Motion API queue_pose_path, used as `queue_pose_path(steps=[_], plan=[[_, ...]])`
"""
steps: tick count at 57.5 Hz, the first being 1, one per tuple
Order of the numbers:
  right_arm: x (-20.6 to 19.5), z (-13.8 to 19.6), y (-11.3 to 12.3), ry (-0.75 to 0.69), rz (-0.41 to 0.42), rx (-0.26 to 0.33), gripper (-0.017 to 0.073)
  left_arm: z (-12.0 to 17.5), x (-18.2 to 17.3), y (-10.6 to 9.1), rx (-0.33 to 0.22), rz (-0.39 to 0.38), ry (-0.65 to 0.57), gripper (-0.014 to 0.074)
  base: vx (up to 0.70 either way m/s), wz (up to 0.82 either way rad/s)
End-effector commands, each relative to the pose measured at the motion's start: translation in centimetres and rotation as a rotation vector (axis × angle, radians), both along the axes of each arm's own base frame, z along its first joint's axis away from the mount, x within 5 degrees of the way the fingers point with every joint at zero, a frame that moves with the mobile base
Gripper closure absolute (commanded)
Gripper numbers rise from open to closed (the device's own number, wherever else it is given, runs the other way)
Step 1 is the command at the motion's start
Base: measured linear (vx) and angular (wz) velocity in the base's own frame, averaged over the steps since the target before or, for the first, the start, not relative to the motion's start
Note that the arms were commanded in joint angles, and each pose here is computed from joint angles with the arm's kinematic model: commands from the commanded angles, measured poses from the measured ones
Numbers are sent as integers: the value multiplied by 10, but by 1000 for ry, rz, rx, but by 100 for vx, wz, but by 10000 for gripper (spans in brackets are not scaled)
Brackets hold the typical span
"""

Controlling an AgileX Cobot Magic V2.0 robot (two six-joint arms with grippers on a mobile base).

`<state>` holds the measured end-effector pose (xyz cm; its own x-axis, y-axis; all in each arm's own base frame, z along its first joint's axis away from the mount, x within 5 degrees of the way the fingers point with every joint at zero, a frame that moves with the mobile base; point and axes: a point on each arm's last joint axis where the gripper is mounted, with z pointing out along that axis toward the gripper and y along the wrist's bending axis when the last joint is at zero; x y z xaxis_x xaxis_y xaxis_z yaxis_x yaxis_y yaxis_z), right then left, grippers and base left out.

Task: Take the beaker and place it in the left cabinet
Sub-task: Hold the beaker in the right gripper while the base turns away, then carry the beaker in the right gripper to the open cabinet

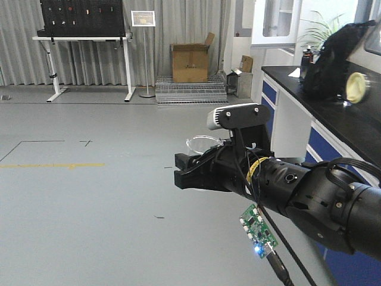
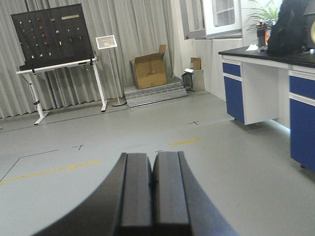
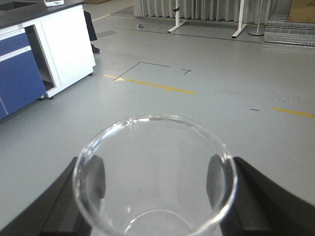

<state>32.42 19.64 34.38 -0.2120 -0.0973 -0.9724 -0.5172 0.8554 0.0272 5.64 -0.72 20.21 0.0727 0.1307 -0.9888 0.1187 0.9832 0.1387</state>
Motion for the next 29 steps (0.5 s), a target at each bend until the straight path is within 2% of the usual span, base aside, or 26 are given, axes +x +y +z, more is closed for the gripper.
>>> queue_pose_path(steps=[1,29], plan=[[-8,35,-2,-125,32,76,561,3,-2,0,-17,-5,-86,592,66,6],[-8,36,-2,-126,33,77,561,3,-2,0,-17,-5,-86,592,72,0]])
